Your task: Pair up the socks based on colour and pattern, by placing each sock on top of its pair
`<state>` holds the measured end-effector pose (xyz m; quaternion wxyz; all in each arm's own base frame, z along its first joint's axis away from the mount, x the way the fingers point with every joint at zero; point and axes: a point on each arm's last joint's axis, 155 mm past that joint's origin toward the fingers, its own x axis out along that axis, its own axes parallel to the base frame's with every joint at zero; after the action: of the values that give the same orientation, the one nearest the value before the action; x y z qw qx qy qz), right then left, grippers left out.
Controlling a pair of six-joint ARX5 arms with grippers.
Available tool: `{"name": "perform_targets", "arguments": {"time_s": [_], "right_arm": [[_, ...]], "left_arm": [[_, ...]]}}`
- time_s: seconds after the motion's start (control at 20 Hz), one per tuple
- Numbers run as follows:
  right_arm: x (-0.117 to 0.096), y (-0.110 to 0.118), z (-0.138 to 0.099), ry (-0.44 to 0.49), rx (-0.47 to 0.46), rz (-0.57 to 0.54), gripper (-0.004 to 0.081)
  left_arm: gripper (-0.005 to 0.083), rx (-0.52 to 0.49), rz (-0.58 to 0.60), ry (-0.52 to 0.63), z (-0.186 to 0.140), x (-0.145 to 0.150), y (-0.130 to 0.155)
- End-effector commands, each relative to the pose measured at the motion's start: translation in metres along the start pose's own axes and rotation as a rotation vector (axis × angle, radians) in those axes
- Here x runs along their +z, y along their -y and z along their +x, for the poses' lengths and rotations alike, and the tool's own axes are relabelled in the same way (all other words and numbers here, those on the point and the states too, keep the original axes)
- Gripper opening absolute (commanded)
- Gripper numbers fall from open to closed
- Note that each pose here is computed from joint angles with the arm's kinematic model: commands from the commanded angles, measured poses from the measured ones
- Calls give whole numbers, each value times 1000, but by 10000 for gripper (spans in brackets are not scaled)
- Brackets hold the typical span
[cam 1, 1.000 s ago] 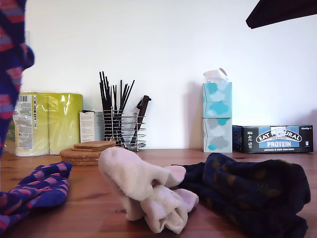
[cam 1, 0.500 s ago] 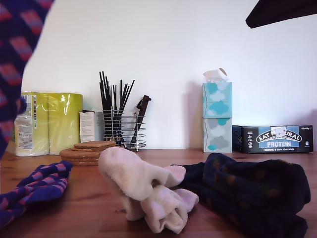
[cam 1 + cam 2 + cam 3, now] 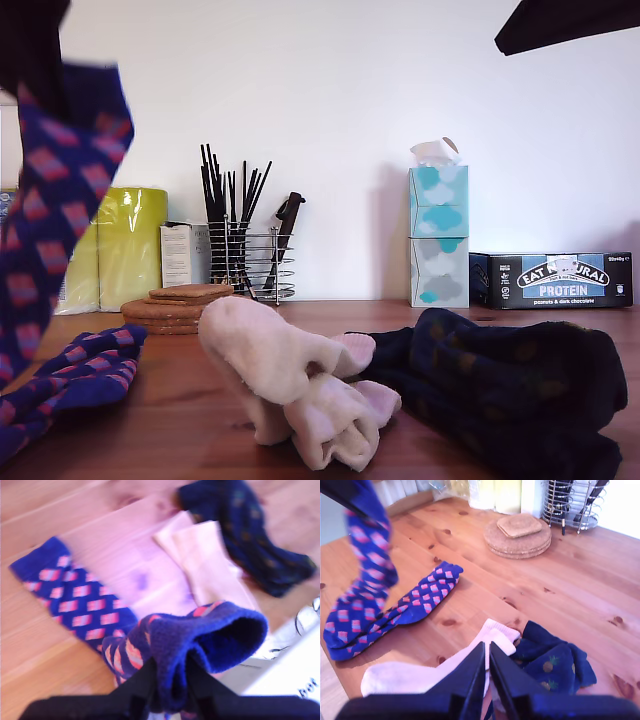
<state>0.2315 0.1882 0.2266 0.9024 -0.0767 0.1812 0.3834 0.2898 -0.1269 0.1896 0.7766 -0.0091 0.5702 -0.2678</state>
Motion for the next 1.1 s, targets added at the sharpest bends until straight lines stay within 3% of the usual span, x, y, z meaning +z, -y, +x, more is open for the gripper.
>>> {"name": "perform_targets", "arguments": {"time_s": [0.0,0.4,0.65,0.75,0.9,0.95,1.05], "right_arm": [[-2,-2,1,5,9,-7,-14],[-2,-3,1,5,11,-25,-14],[-2,-3,1,4,11,-25,-14],[-3,-4,1,1,16,-23,-14],[-2,-7,1,3,34,-23,-14],[-3,-7,1,3,34,-23,-14],[-3,-7,1,3,34,-23,-14]], "left_arm": [[-24,-9,-25,-32,19,2,-14],[-24,-42,-113,-92,99,23,-64],[-9,1,-94,-59,125,37,-85],[94,46,-80,-33,126,44,-95],[351,79,-79,-39,125,43,-101],[400,78,-80,-42,125,42,-100],[415,73,-83,-51,125,40,-99]]}}
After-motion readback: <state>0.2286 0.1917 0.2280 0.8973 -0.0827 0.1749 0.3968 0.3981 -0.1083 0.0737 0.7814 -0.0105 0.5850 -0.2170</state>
